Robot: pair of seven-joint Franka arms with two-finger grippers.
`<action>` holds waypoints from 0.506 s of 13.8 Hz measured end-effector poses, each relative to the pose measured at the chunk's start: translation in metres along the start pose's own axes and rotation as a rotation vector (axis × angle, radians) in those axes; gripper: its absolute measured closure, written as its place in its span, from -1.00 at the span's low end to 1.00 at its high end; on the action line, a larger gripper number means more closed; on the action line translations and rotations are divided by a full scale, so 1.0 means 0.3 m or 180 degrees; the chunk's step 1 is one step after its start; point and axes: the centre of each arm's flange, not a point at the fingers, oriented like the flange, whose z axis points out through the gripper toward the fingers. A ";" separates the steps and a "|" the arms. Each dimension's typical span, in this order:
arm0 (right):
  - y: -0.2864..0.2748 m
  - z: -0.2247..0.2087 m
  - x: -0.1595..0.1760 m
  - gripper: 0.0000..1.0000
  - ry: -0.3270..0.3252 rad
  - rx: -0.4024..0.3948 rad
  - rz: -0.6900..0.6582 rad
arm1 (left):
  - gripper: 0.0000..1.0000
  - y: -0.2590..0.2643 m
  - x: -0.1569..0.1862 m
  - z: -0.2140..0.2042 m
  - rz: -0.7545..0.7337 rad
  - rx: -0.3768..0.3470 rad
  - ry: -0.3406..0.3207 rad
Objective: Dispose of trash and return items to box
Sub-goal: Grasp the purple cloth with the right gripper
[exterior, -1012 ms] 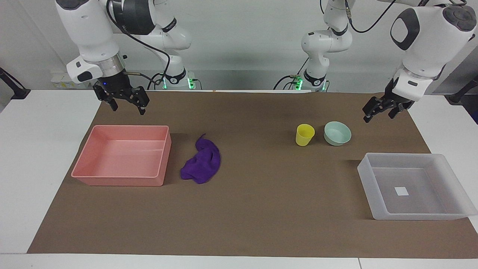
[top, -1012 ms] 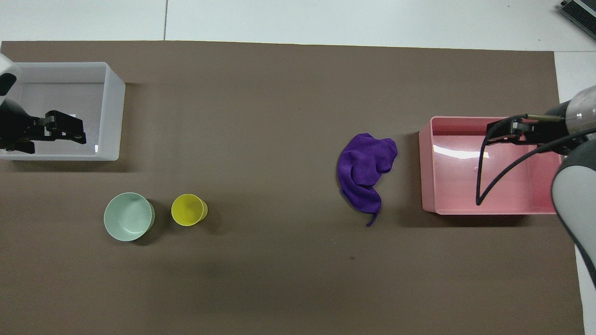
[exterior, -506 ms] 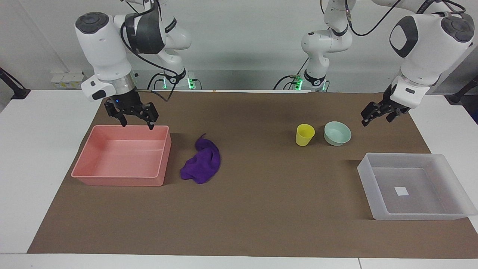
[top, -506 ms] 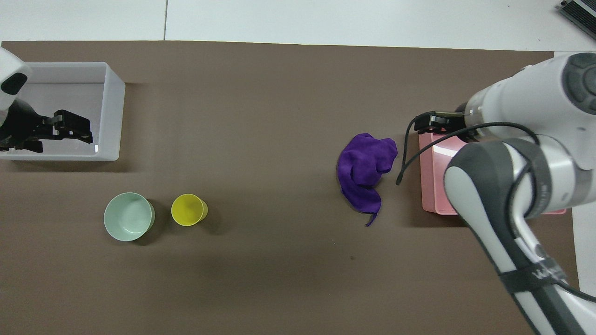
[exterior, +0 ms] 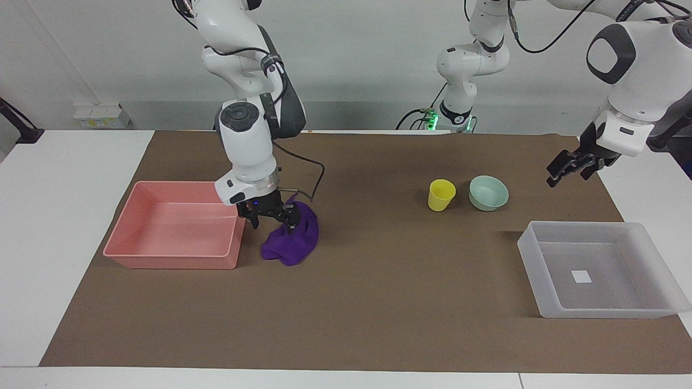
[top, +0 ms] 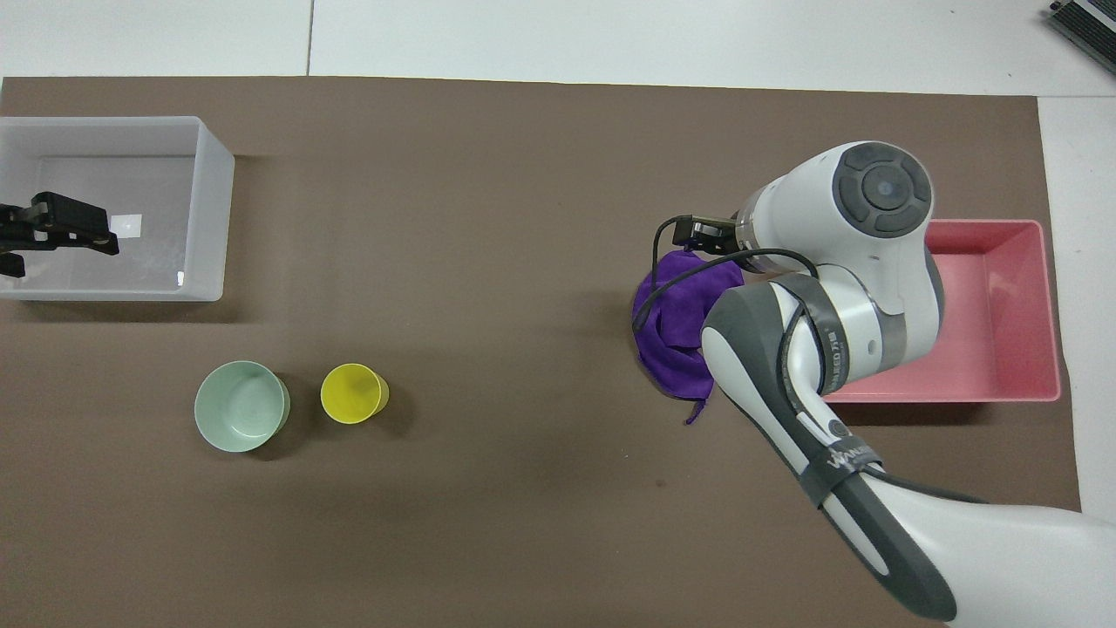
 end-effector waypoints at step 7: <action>-0.069 0.250 -0.112 -1.00 -0.0120 -0.0158 0.0246 | -1.00 -0.029 -0.087 0.321 0.0094 -0.0034 -0.0875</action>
